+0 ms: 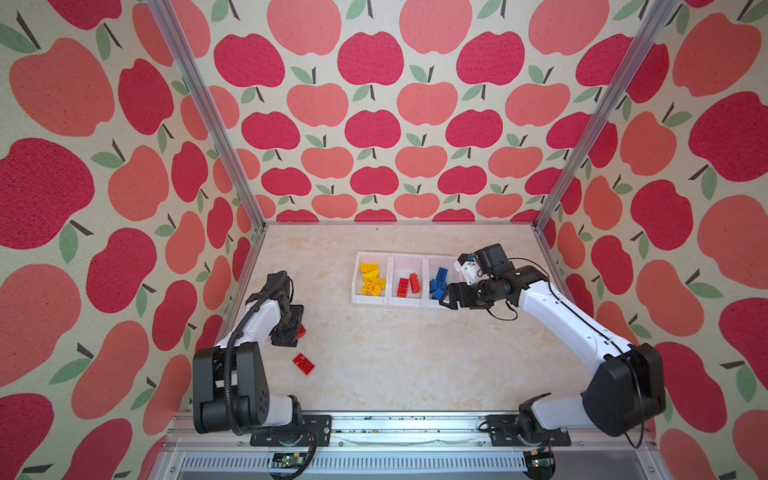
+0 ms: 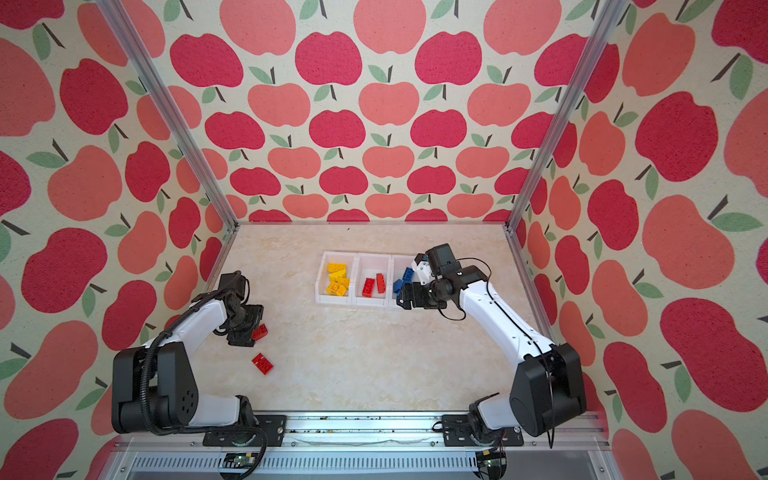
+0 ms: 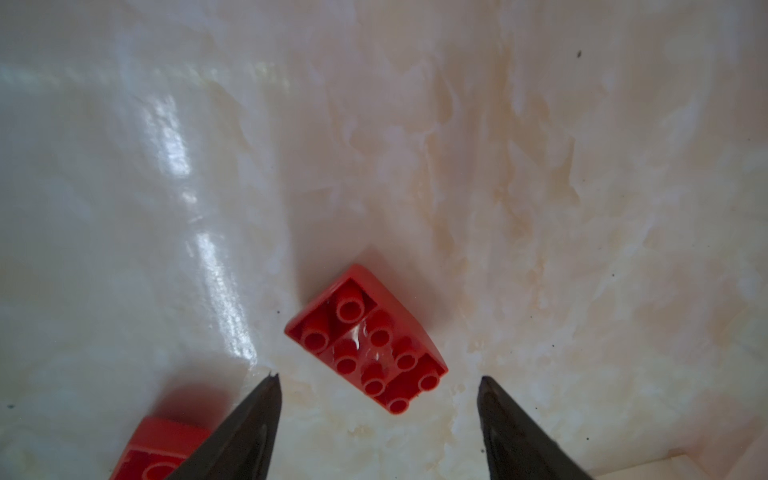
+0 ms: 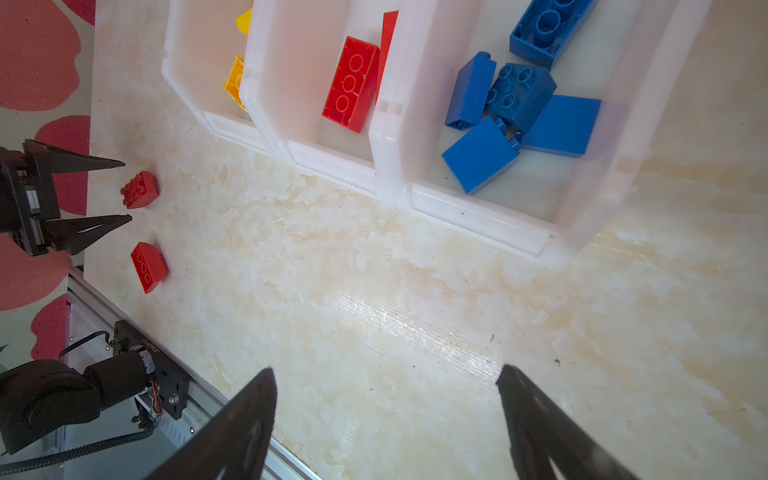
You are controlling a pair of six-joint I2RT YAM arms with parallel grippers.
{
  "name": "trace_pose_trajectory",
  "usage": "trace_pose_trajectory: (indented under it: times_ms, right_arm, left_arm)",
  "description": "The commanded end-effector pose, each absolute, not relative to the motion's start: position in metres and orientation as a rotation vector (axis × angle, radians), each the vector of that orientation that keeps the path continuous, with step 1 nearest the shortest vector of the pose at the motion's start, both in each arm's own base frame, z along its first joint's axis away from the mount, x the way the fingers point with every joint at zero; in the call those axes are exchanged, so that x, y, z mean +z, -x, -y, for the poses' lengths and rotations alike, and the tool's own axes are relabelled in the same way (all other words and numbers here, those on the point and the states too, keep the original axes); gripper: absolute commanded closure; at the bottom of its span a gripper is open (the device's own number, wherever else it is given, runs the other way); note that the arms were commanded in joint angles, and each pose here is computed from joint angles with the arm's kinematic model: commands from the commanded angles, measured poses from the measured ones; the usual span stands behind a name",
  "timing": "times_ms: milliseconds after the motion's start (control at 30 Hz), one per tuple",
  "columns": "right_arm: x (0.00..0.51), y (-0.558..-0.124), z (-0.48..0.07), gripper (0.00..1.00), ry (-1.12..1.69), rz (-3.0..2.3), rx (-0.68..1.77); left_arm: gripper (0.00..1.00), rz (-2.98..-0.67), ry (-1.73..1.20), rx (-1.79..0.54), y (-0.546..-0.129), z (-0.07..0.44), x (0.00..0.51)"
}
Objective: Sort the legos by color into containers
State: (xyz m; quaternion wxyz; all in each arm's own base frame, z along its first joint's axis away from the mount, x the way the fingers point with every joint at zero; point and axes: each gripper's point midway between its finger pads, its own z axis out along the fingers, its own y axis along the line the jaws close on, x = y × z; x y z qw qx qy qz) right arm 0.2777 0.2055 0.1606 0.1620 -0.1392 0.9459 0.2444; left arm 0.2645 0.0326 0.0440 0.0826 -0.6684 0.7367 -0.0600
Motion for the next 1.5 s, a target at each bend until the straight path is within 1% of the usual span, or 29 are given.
trace_pose_trajectory:
  times_ms: [0,400,533,633,700,967,1167,1333,1467]
  right_arm:
    - [0.167,-0.28,-0.204,0.14,0.407,-2.703,0.683]
    - [0.166,-0.287,-0.207,0.14,0.404,-2.715,0.681]
    - [0.167,-0.289,-0.208,0.14,0.408,-2.716,0.679]
    - [0.167,-0.291,-0.21,0.14,0.408,-2.716,0.68]
    - [0.168,-0.292,-0.21,0.14,0.408,-2.715,0.681]
    - [0.167,-0.291,-0.209,0.14,0.403,-2.717,0.684]
    - [0.166,-0.286,-0.207,0.14,0.393,-2.715,0.685]
    - [0.165,-0.281,-0.203,0.14,0.382,-2.715,0.677]
    - [0.164,-0.276,-0.199,0.14,0.368,-2.71,0.669]
  left_arm:
    - [0.23,-2.146,2.053,-0.186,-0.267,-0.036,0.04]
    - [0.25,-2.119,2.087,-0.172,-0.271,-0.044,0.028]
    - [0.26,-2.126,2.093,-0.173,-0.273,-0.043,0.022]
    - [0.3,-2.133,2.096,-0.174,-0.274,-0.043,0.019]
    - [0.32,-2.14,2.099,-0.174,-0.274,-0.042,0.017]
    - [0.5,-2.152,2.093,-0.169,-0.27,-0.04,0.016]
    - [0.62,-2.173,2.066,-0.177,-0.27,-0.035,0.02]
    - [0.69,-2.207,1.992,-0.191,-0.276,-0.029,0.031]
    - [0.71,-2.261,1.875,-0.197,-0.287,-0.019,0.049]
